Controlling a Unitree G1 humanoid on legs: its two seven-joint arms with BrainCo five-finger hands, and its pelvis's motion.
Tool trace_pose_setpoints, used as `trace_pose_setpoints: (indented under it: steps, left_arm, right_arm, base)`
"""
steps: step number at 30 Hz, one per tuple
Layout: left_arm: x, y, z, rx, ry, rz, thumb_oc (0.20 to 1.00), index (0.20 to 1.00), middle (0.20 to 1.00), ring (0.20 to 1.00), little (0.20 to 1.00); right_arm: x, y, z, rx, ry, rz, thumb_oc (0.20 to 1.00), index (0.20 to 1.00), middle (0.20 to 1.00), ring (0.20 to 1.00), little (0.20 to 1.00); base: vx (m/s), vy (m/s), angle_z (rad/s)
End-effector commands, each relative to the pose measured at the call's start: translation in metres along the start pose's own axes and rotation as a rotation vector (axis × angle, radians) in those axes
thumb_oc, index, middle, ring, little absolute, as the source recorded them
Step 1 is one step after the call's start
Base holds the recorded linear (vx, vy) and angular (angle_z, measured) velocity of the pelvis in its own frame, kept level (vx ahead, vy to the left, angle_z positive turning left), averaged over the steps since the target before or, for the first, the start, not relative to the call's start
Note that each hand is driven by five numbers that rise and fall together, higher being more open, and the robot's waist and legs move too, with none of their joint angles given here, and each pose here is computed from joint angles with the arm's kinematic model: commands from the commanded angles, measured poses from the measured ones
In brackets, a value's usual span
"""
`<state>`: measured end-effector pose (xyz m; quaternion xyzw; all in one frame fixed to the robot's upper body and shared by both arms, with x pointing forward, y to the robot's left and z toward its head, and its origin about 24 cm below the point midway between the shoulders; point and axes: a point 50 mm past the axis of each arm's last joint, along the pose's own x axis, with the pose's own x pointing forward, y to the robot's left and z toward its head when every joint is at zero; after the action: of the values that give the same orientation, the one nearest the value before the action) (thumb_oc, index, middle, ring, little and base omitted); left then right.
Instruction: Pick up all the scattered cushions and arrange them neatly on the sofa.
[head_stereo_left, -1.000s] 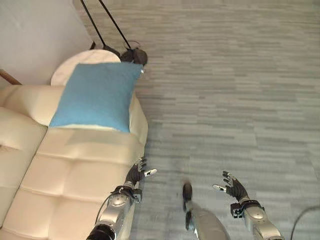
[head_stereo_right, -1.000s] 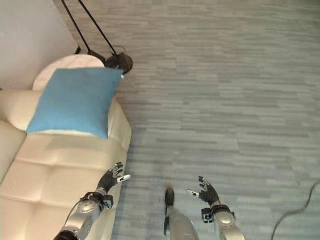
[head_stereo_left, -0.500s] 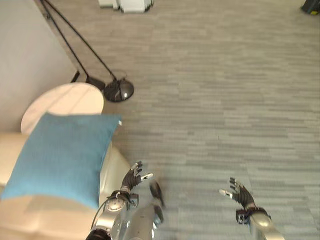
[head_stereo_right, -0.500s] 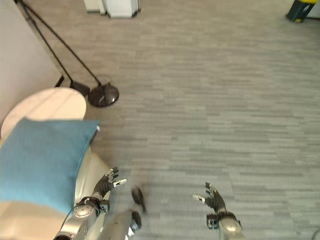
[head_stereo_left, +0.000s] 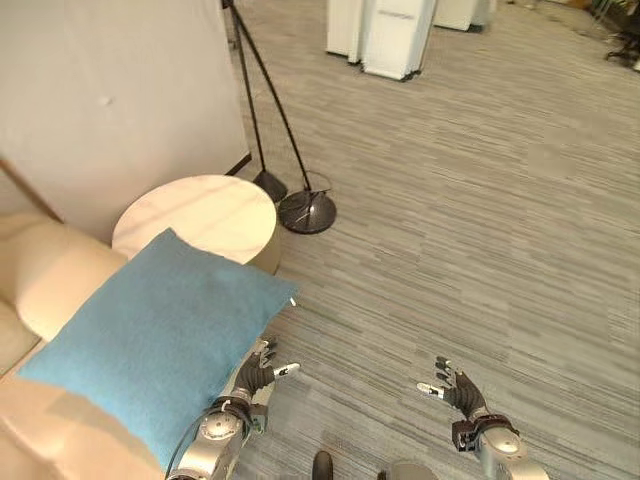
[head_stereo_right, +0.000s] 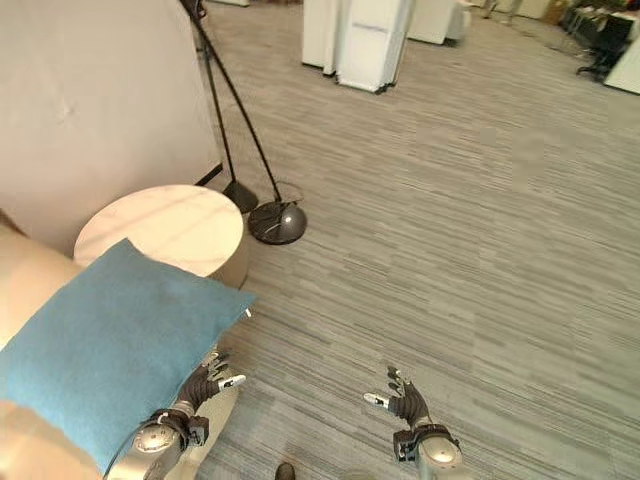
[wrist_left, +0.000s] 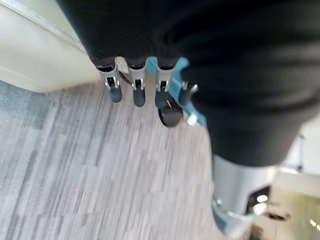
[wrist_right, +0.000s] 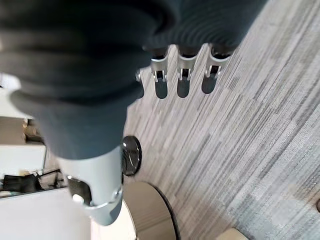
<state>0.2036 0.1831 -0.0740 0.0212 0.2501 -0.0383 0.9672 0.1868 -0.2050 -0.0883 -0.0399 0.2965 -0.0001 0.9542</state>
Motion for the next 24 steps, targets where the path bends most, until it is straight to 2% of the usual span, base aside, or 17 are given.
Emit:
trace_pose_setpoints:
  steps: [1,9,17,24]
  left_arm:
    - [0.013,-0.003,0.047,-0.035,-0.197,-0.019,1.0,1.0,1.0,1.0,1.0]
    - [0.013,-0.009,0.045,-0.014,-0.188,-0.072,1.0,1.0,1.0,1.0,1.0]
    - [0.013,-0.001,0.038,-0.078,-0.155,-0.017,1.0,1.0,1.0,1.0,1.0]
    - [0.013,0.013,0.032,-0.063,-0.125,0.05,1.0,1.0,1.0,1.0,1.0]
  right_arm:
    - [0.004,-0.004,0.016,-0.015,-0.068,-0.004,1.0,1.0,1.0,1.0,1.0]
    - [-0.002,-0.008,-0.004,0.018,-0.005,-0.011,1.0,1.0,1.0,1.0,1.0]
    - [-0.001,-0.019,0.013,0.022,-0.07,-0.036,1.0,1.0,1.0,1.0,1.0]
    - [-0.002,-0.021,0.005,0.006,-0.033,-0.055,1.0,1.0,1.0,1.0,1.0]
  base:
    - [0.14,-0.093,1.09]
    - [0.14,-0.166,1.34]
    - [0.12,-0.179,0.81]
    - [0.13,0.034,0.86]
